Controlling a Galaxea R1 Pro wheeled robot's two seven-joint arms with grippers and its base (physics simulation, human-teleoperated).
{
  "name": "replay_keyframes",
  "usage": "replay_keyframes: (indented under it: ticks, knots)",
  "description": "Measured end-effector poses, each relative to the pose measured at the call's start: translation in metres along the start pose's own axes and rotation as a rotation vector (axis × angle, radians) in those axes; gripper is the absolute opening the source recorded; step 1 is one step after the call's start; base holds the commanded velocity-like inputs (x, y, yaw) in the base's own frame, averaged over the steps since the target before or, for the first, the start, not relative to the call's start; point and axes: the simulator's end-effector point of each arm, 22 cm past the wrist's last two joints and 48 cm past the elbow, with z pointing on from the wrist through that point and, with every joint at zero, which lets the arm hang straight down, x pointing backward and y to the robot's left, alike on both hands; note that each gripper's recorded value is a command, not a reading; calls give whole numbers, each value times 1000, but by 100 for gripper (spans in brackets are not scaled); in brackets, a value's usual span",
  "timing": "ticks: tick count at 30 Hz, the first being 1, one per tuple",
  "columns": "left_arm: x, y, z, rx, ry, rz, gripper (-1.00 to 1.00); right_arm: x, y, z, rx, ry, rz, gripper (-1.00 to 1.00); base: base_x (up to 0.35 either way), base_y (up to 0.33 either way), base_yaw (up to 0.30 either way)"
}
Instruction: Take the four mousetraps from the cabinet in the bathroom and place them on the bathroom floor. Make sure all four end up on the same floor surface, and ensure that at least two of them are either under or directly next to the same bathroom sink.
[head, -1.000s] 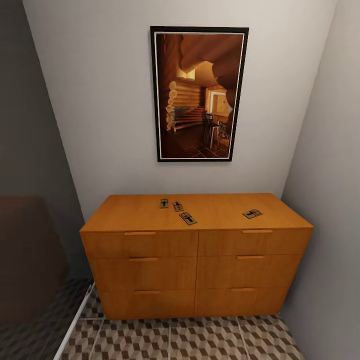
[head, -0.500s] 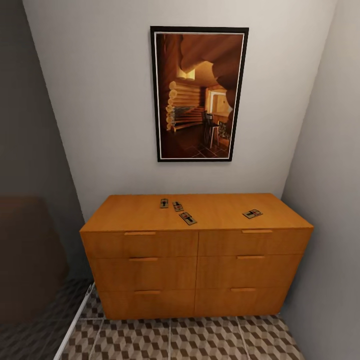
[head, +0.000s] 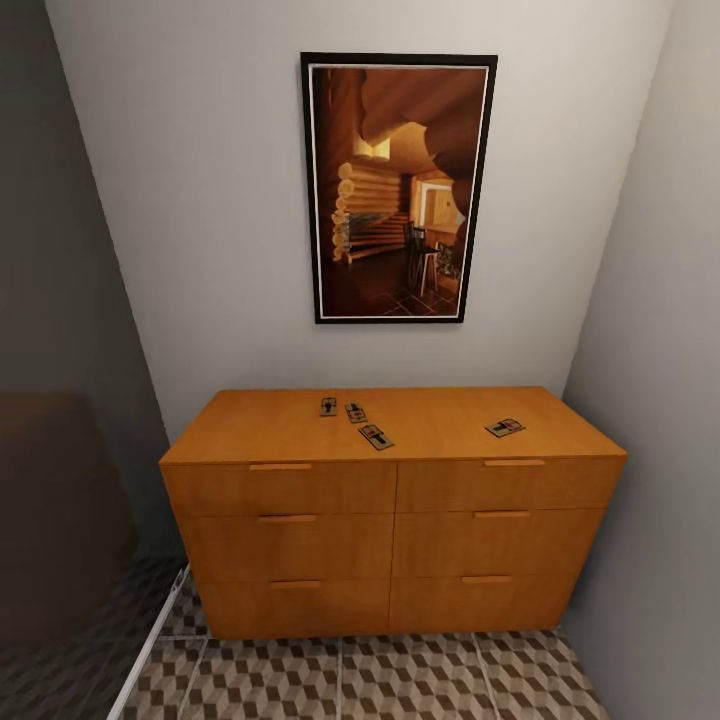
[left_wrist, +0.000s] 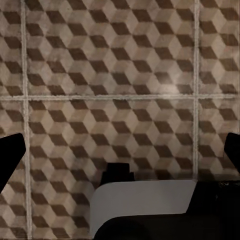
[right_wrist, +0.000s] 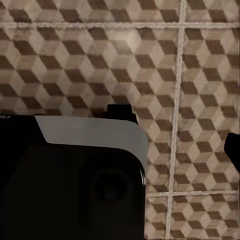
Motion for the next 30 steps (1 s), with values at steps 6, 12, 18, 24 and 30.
replay_keyframes:
  ticks: [6,12,18,24,30]
  knots:
    - [-75,-3,-12,5,-123,-2,100,-58,-6,-12,9,-96,4,100,0,0,0]
    - [-164,-10,-47,16,-255,2,100,-117,-29,-35,41,-184,1,100,0,0,0]
    - [-227,-19,-92,35,-329,8,100,-161,-48,-62,70,-238,-5,100,0,0,0]
    - [-281,-49,-145,88,-422,18,100,-208,-58,-102,88,-298,-8,100,0,0,0]
    - [-309,-92,-170,152,-469,19,100,-236,-60,-133,96,-338,-7,100,0,0,0]
